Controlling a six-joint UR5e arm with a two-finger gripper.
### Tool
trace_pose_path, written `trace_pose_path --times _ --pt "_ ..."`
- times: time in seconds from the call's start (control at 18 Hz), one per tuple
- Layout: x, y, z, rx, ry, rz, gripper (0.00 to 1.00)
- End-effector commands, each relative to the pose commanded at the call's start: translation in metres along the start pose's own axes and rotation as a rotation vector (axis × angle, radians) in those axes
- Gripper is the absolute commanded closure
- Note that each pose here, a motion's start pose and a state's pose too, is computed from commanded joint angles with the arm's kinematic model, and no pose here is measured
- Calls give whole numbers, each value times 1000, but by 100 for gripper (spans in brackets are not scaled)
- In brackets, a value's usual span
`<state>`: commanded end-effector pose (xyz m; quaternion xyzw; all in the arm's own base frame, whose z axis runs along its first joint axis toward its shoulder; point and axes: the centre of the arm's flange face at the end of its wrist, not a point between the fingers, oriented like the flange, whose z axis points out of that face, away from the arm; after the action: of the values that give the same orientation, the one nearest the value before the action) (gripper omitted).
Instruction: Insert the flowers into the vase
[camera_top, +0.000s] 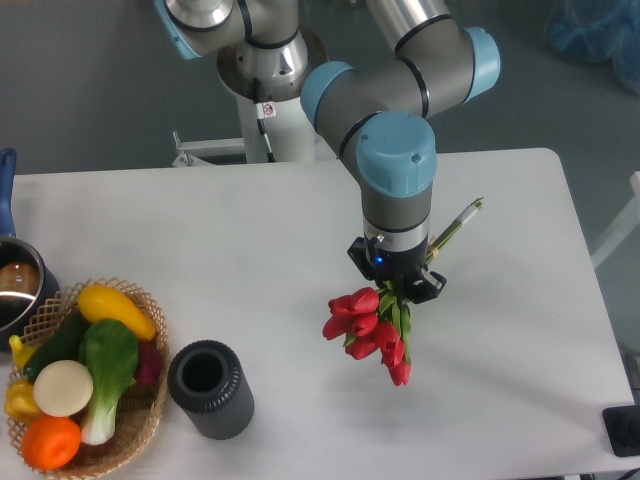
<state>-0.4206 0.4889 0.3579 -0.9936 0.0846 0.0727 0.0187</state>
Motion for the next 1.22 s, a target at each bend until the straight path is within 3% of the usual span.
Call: trace_pose_path --times 0.61,0.94,1.22 --pt "-3 -2 -10 33 -14 -4 100" --pt "-23 -8 -52 251 6 -45 100" --pt "-35 -22 -92 581 -16 -135 100"
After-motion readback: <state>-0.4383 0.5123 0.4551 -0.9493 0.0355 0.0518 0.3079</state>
